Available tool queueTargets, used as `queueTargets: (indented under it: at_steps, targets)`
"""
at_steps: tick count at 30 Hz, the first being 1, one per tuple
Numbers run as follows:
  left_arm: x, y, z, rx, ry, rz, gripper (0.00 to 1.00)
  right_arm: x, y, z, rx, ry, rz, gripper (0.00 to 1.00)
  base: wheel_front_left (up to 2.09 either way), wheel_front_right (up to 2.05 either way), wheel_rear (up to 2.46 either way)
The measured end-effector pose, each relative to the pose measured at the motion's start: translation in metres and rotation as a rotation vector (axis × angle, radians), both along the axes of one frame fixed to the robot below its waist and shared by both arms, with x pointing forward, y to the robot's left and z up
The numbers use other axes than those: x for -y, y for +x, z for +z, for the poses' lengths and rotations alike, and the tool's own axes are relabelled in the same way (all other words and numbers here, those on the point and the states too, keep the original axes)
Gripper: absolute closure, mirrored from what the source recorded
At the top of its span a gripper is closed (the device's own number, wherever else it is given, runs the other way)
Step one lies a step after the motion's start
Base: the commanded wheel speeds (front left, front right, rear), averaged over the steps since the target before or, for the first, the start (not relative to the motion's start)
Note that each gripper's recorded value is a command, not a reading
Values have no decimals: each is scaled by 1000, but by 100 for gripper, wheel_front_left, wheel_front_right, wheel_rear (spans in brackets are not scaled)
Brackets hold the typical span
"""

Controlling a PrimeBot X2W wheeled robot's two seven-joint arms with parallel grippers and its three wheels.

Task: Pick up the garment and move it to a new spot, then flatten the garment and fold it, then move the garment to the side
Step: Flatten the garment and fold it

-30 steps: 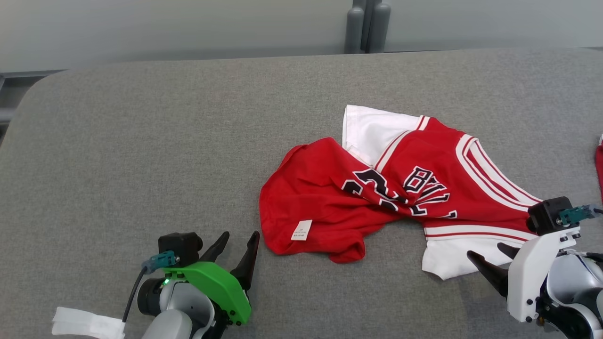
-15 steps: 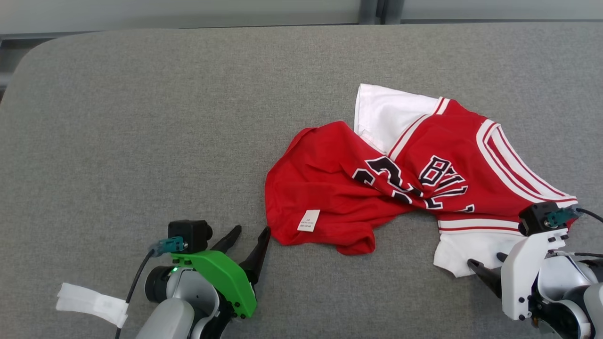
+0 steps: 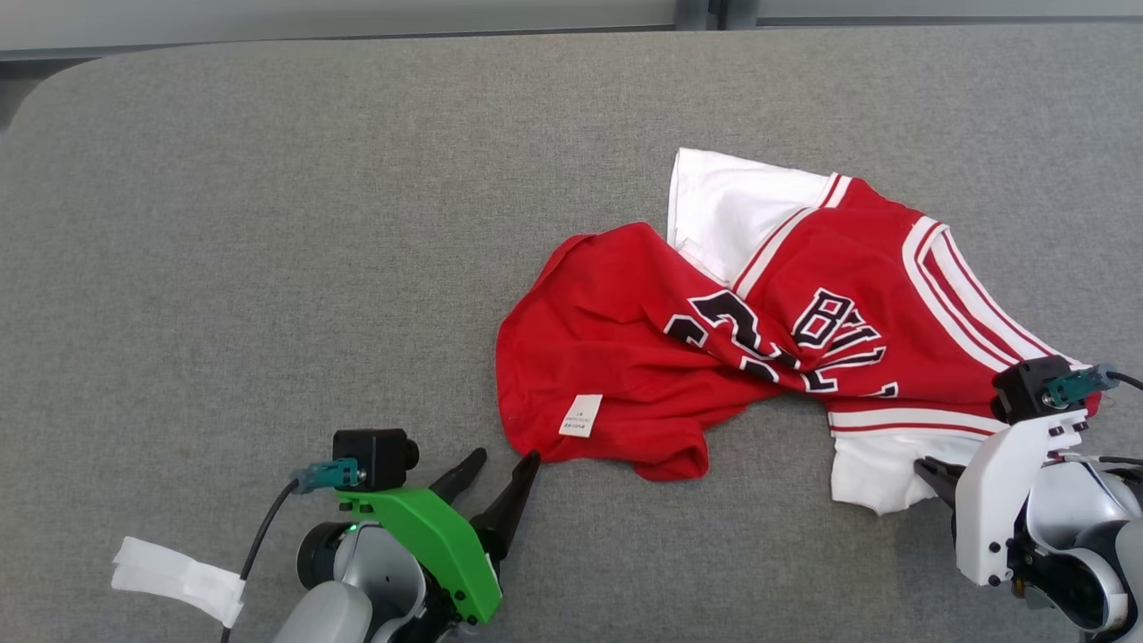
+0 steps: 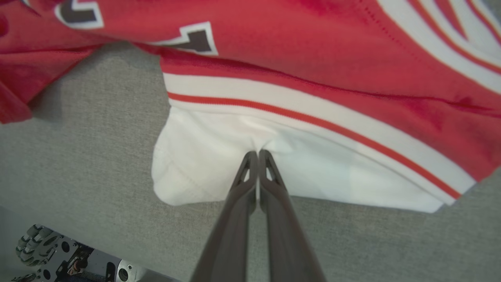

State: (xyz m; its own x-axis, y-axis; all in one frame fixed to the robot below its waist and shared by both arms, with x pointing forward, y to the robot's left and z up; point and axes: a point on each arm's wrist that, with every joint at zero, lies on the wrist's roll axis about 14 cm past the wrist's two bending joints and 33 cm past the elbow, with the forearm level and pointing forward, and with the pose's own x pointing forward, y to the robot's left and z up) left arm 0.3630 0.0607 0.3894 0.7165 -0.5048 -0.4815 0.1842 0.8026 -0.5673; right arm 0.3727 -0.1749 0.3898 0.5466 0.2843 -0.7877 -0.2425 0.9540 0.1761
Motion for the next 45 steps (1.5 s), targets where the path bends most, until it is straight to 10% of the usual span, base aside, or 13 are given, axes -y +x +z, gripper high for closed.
queueTargets:
  at_steps: [16, 17, 19, 28, 36, 45]
  targets:
    - [18, 21, 5, 9, -53, -4, 5, 10, -3, -2, -2, -6, -30, 100, 0, 0, 0]
    - [20, 22, 5, 11, -54, -10, 55, 10, -3, -3, -3, -6, -33, 100, 0, 0, 0]
    - [22, 23, 4, 10, -53, -21, 100, 11, -4, -3, -3, -6, -38, 100, 0, 0, 0]
    - [25, 37, 38, 122, -77, -54, 100, -1, 5, 25, 92, 78, -24, 100, 0, 0, 0]
    - [-5, 93, 147, 343, -164, -101, 100, 22, 79, 138, 413, 192, -77, 100, 0, 0, 0]
    - [-61, 204, 238, 535, -9, -24, 100, 40, 193, 265, 818, 302, -172, 100, 0, 0, 0]
